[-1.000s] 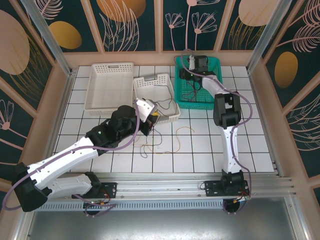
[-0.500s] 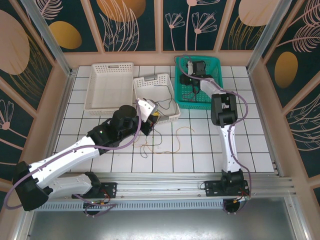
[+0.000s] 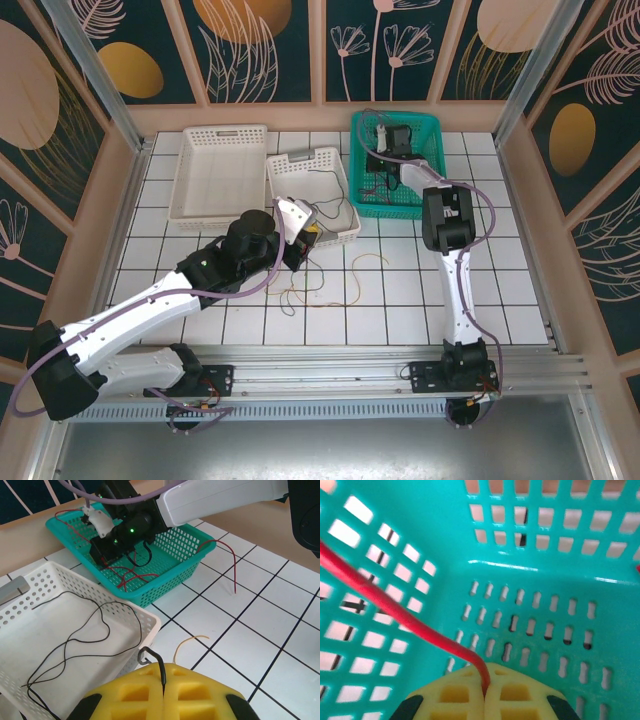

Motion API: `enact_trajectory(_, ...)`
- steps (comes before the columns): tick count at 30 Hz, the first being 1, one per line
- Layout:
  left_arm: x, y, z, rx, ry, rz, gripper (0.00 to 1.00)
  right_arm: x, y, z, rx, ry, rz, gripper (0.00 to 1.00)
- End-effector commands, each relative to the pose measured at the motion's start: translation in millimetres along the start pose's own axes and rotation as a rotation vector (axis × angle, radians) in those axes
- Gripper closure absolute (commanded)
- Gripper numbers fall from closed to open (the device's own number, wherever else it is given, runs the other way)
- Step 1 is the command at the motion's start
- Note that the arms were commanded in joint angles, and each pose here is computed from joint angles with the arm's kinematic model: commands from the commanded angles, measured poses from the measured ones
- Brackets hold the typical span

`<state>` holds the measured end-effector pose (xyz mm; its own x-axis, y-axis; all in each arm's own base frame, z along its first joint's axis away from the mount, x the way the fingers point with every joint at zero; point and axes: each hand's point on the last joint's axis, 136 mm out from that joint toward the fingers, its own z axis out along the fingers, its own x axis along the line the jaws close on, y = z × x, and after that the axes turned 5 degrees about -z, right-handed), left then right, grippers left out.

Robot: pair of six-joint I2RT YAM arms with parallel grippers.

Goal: Untangle the cables

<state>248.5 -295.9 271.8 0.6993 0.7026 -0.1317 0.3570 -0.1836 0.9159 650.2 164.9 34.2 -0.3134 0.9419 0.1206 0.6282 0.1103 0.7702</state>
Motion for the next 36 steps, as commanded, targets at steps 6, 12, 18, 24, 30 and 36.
enact_trajectory(6,-2,2,1,-0.002,-0.019,0.016,1.00,-3,30,-54,-0.105,0.007,0.019,1.00)
enact_trajectory(12,-2,2,0,-0.003,-0.019,0.015,1.00,3,35,-86,-0.175,0.046,0.046,1.00)
enact_trajectory(18,-2,2,0,-0.001,-0.019,0.014,1.00,7,37,-105,-0.183,0.083,0.118,1.00)
enact_trajectory(24,-2,2,0,0.001,-0.019,0.014,1.00,3,6,-78,-0.039,0.058,0.181,1.00)
enact_trajectory(30,-2,1,1,0.005,-0.021,0.013,1.00,-7,-25,-50,0.116,0.008,0.240,1.00)
enact_trajectory(36,-4,1,2,0.010,-0.028,0.012,1.00,-19,-48,-29,0.235,-0.041,0.293,1.00)
